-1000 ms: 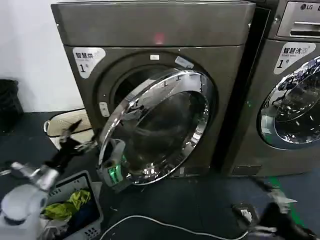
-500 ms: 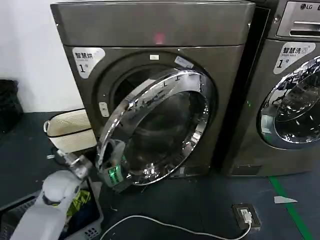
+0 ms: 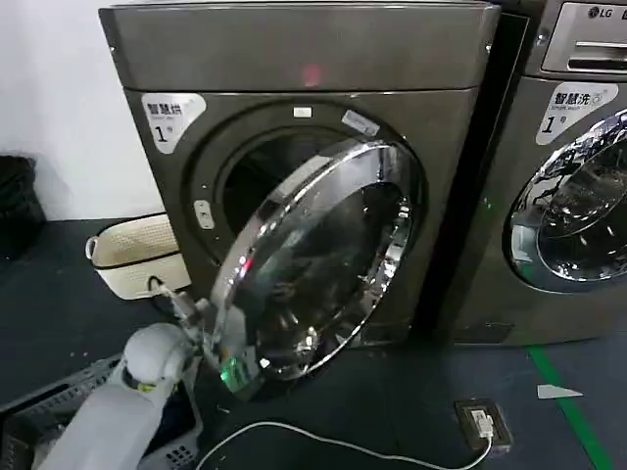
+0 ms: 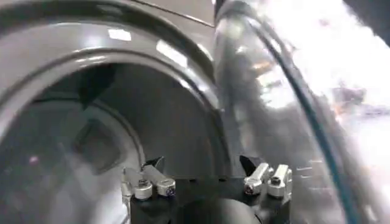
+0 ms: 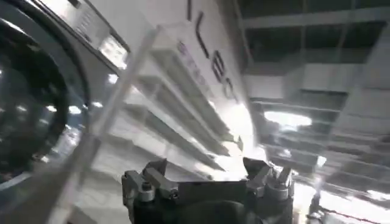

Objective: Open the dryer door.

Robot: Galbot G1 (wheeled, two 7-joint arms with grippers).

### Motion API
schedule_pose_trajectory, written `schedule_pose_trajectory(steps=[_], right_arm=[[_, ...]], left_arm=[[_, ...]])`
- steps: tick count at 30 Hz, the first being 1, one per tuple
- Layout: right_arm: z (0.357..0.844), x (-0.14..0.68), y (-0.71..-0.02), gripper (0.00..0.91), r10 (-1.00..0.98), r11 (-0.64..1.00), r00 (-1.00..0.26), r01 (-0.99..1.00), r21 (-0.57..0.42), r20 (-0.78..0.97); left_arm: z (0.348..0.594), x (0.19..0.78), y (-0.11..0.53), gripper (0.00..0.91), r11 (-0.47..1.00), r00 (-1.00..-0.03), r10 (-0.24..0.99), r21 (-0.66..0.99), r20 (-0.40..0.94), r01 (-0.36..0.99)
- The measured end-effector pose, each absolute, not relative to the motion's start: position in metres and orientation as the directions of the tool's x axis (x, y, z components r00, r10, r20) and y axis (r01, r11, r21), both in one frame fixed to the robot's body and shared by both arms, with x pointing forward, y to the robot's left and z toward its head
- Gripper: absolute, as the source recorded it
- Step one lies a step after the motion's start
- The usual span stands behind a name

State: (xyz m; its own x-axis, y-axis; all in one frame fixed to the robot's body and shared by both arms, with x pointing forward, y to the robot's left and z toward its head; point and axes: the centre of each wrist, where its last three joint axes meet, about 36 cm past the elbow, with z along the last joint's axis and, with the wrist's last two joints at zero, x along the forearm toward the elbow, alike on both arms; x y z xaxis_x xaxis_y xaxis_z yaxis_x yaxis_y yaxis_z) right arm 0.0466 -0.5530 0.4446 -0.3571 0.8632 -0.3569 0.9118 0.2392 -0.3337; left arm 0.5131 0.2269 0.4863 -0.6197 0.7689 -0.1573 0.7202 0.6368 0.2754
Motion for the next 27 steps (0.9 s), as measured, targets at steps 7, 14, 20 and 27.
schedule_pose_trajectory(steps=[7, 14, 20, 27], right_arm=[[0.448, 0.036, -0.56, 0.907, 0.901, 0.17, -0.291, 0.919, -0.357, -0.321], [0.445, 0.02, -0.568, 0.907, 0.917, 0.116, -0.238, 0.926, -0.359, -0.32], [0.441, 0.016, -0.565, 0.907, 0.923, 0.108, -0.229, 0.926, -0.361, -0.309], [0.44, 0.021, -0.556, 0.907, 0.93, 0.123, -0.229, 0.931, -0.344, -0.287]], left_arm=[[0.484, 0.507, 0.189, 0.907, 0.553, -0.541, 0.831, 0.305, -0.133, 0.775], [0.482, 0.5, 0.149, 0.907, 0.467, -0.456, 0.883, 0.315, -0.112, 0.826], [0.483, 0.5, 0.119, 0.907, 0.41, -0.4, 0.911, 0.329, -0.1, 0.851], [0.49, 0.505, 0.082, 0.907, 0.361, -0.347, 0.932, 0.337, -0.102, 0.87]])
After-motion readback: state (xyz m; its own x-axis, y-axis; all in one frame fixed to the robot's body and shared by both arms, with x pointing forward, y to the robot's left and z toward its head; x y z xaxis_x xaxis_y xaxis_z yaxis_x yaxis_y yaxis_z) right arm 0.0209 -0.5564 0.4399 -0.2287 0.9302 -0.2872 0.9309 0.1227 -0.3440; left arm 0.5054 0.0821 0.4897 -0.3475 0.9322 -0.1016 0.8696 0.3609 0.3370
